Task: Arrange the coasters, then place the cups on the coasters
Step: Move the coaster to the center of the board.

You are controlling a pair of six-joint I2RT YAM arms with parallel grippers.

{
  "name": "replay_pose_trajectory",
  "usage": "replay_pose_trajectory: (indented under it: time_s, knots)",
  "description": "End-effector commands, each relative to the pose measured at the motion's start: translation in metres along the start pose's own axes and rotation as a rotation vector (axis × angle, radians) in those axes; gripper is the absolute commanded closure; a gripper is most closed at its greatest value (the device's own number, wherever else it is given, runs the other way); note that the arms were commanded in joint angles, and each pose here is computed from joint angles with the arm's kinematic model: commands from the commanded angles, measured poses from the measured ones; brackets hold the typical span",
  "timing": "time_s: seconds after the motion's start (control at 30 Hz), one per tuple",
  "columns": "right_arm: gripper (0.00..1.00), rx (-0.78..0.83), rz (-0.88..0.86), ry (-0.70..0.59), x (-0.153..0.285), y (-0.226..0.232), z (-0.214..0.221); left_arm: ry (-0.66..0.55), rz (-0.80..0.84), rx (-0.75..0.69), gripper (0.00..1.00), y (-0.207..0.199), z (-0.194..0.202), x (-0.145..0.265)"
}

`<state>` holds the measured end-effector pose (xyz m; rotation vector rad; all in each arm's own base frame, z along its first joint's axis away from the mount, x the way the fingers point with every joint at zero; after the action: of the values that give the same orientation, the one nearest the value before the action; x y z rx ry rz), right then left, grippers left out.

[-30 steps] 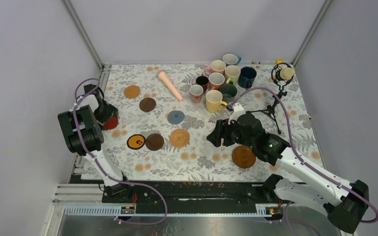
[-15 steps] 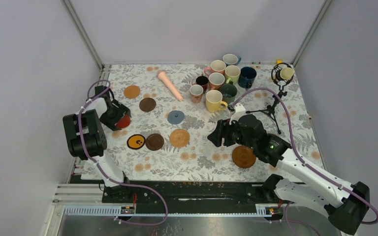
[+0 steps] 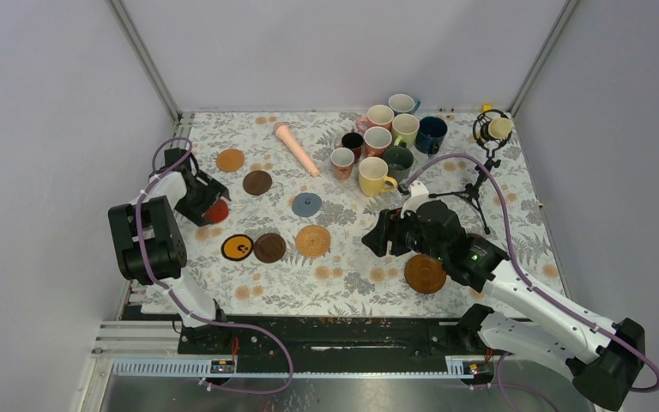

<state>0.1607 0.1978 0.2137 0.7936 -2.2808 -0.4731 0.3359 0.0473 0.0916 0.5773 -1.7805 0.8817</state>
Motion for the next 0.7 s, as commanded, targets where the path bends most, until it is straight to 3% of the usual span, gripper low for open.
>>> replay_pose_trajectory:
  time_s: [0.0, 0.2, 0.67]
  knots:
    - [0.32, 0.007, -0.017, -0.04, 0.002, 0.005, -0.007, -0.158, 0.039, -0.031, 0.21, -0.014, -0.029, 0.036]
    - [0.32, 0.019, -0.005, -0.053, 0.006, 0.002, -0.007, -0.193, -0.008, -0.027, 0.21, -0.007, -0.05, 0.038]
    - [0.32, 0.049, 0.043, -0.072, 0.01, -0.005, -0.009, -0.136, -0.138, -0.002, 0.22, 0.011, -0.067, 0.003]
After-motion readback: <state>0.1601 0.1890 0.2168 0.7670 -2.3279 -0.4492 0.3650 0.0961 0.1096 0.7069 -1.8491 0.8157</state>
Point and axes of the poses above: each gripper's point midway between its finger pads, its own x axis back along the fingers, its own y axis along the line the jaws close on, z = x × y, the point moved 6 cm from there along x, back along the fingers, and after that the axes turned 4 degrees about -x, right-handed, at the moved point
